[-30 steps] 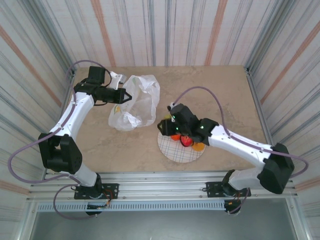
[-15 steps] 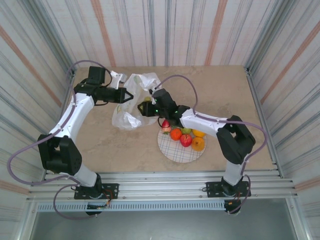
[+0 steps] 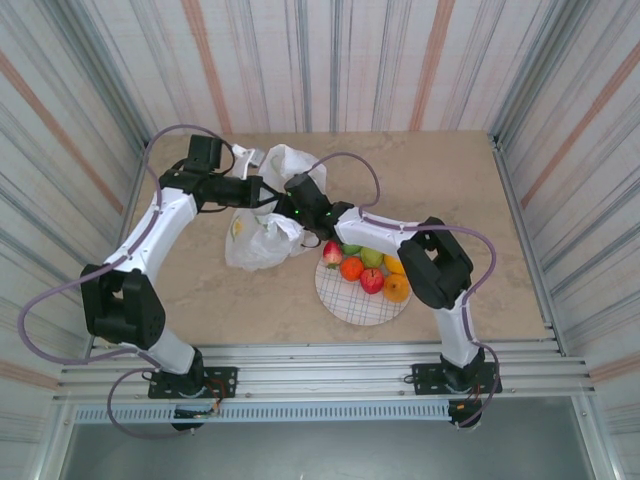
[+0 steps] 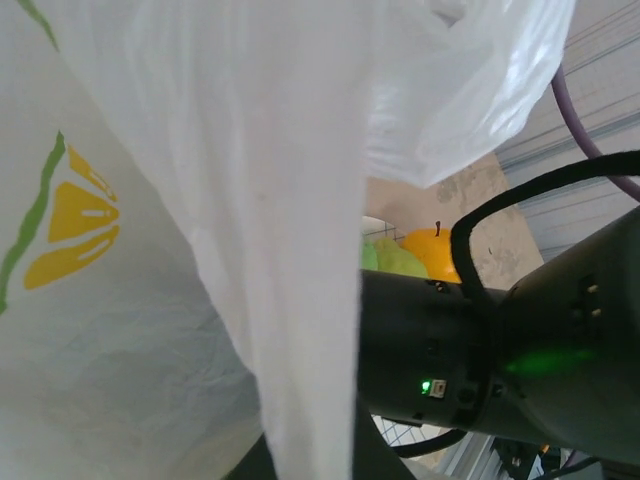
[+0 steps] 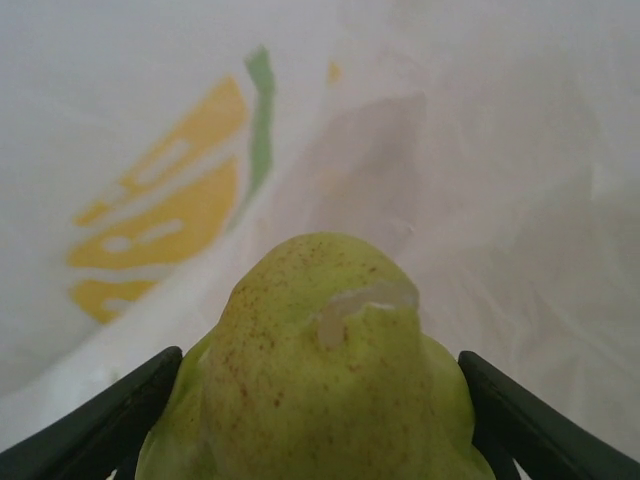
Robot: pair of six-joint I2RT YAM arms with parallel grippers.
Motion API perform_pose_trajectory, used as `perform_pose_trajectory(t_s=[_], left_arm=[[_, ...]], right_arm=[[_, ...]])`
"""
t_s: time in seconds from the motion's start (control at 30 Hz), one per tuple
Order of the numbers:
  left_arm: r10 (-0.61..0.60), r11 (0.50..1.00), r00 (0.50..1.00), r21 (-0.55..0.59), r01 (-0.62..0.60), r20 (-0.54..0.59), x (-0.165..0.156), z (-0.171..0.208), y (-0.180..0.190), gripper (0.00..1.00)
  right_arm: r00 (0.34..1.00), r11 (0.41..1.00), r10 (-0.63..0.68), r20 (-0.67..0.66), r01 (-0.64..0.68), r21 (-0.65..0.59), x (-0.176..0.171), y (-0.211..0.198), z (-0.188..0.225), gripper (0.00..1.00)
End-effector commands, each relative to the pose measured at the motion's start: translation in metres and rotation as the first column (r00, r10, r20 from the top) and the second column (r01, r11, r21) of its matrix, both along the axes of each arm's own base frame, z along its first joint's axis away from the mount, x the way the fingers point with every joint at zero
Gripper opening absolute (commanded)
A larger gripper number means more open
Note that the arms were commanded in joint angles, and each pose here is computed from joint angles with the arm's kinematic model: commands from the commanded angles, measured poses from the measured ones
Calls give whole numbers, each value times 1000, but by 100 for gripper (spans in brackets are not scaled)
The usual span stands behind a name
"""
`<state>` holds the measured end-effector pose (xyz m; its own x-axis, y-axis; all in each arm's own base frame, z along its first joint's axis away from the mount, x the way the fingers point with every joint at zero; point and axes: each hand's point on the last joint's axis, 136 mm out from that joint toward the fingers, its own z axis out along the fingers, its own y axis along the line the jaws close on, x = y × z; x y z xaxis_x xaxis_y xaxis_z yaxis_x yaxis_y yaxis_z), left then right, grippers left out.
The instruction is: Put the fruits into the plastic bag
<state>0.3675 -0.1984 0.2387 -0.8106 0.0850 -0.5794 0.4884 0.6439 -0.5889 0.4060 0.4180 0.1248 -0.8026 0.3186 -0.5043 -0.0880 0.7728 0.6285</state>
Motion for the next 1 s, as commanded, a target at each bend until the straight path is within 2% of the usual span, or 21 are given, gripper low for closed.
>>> perform_pose_trajectory(t_s=[0.0,0.2,0.47,0.67,0.83,0.97], left_arm=[[-2,1000,999,-19,1,-32,-2,-4,-2,0],[11,1000,999,-9,-12,-40,1,-8,2,0],[39,999,998,1,-39,-44,5,-9,13,0],[58,998,997,12,-58,-57,10,-14,22,0],[26,1000,998,2,-25,-63,8,-15,19,0],[26,1000,998,17,-25,-58,8,-16,21,0]], right_arm=[[999,1000,21,-25,-21,13,-5,9,6,75],[992,990,128,-3,-127,65,-16,19,22,86],[972,968,231,39,-234,92,-36,12,42,85],[961,966,260,93,-258,-31,-57,-30,52,83],[976,964,193,96,-171,-202,-66,-77,48,87],[965,960,211,158,-174,-218,-75,-91,65,91]])
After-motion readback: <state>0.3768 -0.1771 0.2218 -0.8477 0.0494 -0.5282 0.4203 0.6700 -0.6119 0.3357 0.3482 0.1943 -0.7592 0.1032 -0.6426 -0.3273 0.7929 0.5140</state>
